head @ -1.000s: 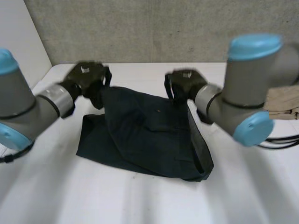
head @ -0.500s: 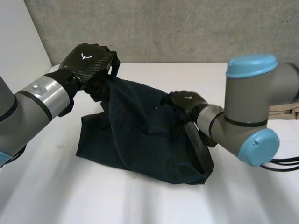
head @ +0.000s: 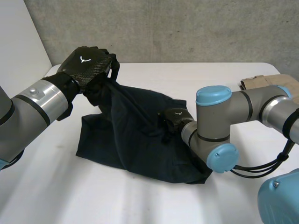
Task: Fold the laundry.
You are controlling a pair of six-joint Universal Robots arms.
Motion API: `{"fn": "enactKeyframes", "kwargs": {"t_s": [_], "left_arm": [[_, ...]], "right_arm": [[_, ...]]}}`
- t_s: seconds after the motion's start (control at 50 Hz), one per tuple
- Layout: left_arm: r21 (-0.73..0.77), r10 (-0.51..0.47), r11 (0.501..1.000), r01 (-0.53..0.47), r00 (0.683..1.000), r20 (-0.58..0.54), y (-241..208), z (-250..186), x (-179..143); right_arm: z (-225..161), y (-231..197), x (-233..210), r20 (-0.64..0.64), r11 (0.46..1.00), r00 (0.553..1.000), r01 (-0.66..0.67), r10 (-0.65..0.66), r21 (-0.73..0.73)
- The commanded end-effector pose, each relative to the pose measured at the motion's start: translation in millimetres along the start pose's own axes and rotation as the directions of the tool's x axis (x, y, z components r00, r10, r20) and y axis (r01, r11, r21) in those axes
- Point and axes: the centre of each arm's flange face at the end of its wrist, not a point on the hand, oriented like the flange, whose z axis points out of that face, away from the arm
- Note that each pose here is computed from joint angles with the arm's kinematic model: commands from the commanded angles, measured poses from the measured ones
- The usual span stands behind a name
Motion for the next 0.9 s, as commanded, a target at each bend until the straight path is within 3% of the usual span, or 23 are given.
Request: {"fn": "enactKeyframes", "kwargs": {"t_s": [0.02,0.16,0.24,0.3,0.4,0.52,0.68,0.76,0.9], "left_arm": [[0.004,0.001,1.000,-0.001,1.000,0.001,-1,0,0],[0.026,0.012,1.000,-0.012,1.000,0.013,-9,-1,-3],[0.052,0.015,0.998,-0.016,1.000,0.027,-19,-5,-7],[0.078,0.012,0.997,-0.015,0.999,0.034,-28,-9,-8],[0.119,0.024,0.992,-0.035,0.995,0.092,-46,-18,-15],[0.224,0.037,0.971,-0.083,0.979,0.202,-89,-34,-28],[0.425,-0.008,0.900,-0.097,0.971,0.238,-162,-71,-30],[0.454,0.004,0.884,-0.111,0.973,0.230,-174,-87,-24],[0.371,-0.013,0.927,-0.057,0.983,0.184,-139,-80,-15]], "right_arm": [[2,-1,-2,-0.004,1.000,1.000,0.011,-0.011,0.009],[-24,-51,-5,0.014,0.992,1.000,0.026,-0.028,0.125],[-53,-86,-5,0.018,0.975,0.992,0.116,-0.122,0.192],[-82,-110,-9,0.032,0.938,0.963,0.253,-0.268,0.235],[-143,-151,-6,-0.051,0.833,0.871,0.484,-0.489,0.269],[-194,-191,-10,-0.148,0.755,0.841,0.534,-0.520,0.380],[-251,-224,-18,-0.236,0.672,0.830,0.551,-0.506,0.496],[-255,-219,-20,-0.212,0.693,0.842,0.531,-0.496,0.488],[-232,-175,-15,-0.081,0.826,0.899,0.428,-0.430,0.367]]}}
